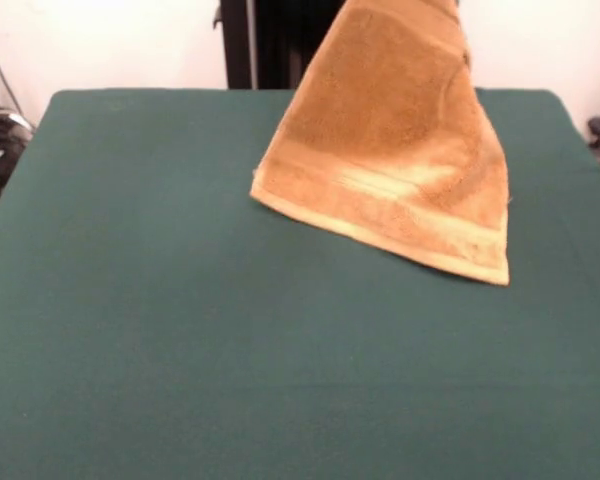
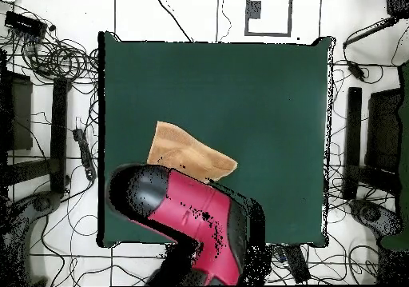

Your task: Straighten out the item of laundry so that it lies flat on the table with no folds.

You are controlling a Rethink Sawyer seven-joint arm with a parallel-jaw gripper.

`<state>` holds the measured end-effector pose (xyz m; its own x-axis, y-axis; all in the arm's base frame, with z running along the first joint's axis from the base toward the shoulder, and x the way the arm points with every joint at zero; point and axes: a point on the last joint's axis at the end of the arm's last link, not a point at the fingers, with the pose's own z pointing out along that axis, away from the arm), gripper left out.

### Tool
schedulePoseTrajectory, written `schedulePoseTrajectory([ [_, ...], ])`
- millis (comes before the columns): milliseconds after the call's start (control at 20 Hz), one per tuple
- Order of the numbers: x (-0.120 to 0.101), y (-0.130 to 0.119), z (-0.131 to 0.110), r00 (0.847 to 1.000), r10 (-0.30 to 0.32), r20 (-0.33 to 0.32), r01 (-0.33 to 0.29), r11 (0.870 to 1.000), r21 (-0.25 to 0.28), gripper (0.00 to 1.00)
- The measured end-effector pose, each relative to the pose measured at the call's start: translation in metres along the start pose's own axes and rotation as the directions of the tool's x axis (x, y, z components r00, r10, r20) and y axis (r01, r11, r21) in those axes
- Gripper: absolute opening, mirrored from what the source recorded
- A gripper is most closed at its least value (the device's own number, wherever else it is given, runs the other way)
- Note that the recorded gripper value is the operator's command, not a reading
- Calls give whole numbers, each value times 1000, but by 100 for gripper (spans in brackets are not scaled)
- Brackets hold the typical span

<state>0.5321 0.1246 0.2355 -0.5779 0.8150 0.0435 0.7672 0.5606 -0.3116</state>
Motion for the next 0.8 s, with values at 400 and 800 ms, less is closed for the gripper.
schedulePoseTrajectory([
  [400,-71,-41,27,988,102,119,-98,994,-46,0],
  [800,-175,-110,62,945,240,222,-228,971,-77,100],
])
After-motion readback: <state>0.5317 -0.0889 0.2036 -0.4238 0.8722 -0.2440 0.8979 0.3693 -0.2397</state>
